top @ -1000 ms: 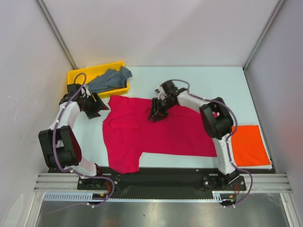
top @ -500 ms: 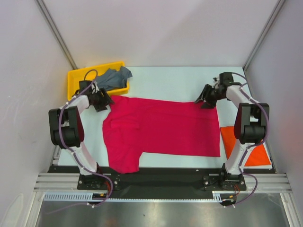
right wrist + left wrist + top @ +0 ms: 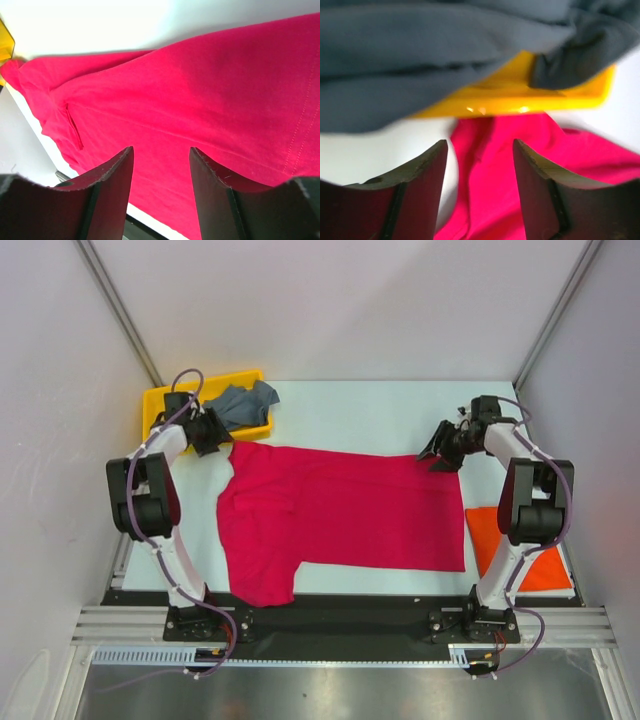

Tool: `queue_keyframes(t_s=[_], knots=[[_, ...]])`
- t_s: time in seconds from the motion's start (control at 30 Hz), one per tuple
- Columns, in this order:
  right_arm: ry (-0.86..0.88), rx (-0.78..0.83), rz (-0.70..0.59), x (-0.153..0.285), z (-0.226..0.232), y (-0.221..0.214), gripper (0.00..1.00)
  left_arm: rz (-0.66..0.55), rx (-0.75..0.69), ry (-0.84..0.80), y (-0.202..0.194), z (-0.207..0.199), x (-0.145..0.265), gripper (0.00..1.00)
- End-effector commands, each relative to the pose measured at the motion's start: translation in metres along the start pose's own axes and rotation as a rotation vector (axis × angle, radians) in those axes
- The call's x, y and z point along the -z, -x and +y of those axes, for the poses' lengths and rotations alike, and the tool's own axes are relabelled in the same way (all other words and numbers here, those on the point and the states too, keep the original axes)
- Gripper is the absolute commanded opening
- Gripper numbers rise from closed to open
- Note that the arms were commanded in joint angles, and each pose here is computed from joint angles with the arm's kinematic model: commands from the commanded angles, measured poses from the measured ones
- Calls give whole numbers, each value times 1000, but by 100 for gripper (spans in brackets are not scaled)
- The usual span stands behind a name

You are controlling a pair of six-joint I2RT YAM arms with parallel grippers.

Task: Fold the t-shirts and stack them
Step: Fold the tshirt

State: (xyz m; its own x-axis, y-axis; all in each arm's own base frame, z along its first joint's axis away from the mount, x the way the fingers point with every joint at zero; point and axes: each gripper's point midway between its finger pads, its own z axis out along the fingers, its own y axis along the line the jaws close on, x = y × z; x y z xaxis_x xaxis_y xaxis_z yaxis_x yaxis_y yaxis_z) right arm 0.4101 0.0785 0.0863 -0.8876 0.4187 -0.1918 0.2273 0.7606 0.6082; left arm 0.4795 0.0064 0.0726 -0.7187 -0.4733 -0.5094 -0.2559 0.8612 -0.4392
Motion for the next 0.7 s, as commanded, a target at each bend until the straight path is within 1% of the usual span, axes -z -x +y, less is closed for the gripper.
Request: queue_keyframes(t_s=[0.0, 0.07, 0.13, 0.27, 0.3, 0.37, 0.43, 0.47, 0.53, 0.57, 0.6, 0.63, 0.67], knots=[[31, 50, -73, 23, 14, 11, 54, -20, -5, 88, 30, 27, 0, 59], [26, 52, -83, 25, 13, 14, 55, -11, 3, 132, 36, 37, 0, 59], [31, 54, -88, 27, 15, 15, 55, -40, 3, 159, 54, 46, -4, 60], [35, 52, -90, 26, 16, 18, 55, -53, -28, 132, 75, 42, -16, 59], [30, 51, -90, 26, 15, 19, 55, -71, -39, 127, 84, 39, -16, 60], [17, 49, -88, 25, 13, 22, 55, -68, -41, 140, 86, 44, -21, 61], [-16, 36, -82, 22, 6, 24, 56, -74, -56, 141, 92, 42, -18, 63], [-55, 29, -80, 22, 0, 26, 56, -69, -57, 130, 90, 38, -15, 64], [-113, 20, -70, 22, -12, 29, 56, -39, -41, 132, 75, 37, -9, 68], [-161, 6, -49, 19, -23, 27, 56, -79, -51, 110, 81, 25, 11, 68], [-177, 19, -58, 21, -25, 31, 57, -41, -35, 115, 56, 29, 11, 68], [-208, 16, -67, 23, -31, 34, 58, -128, -65, 93, 69, 12, 37, 68], [-223, 21, -79, 26, -33, 37, 59, -146, -74, 86, 64, 9, 45, 71]])
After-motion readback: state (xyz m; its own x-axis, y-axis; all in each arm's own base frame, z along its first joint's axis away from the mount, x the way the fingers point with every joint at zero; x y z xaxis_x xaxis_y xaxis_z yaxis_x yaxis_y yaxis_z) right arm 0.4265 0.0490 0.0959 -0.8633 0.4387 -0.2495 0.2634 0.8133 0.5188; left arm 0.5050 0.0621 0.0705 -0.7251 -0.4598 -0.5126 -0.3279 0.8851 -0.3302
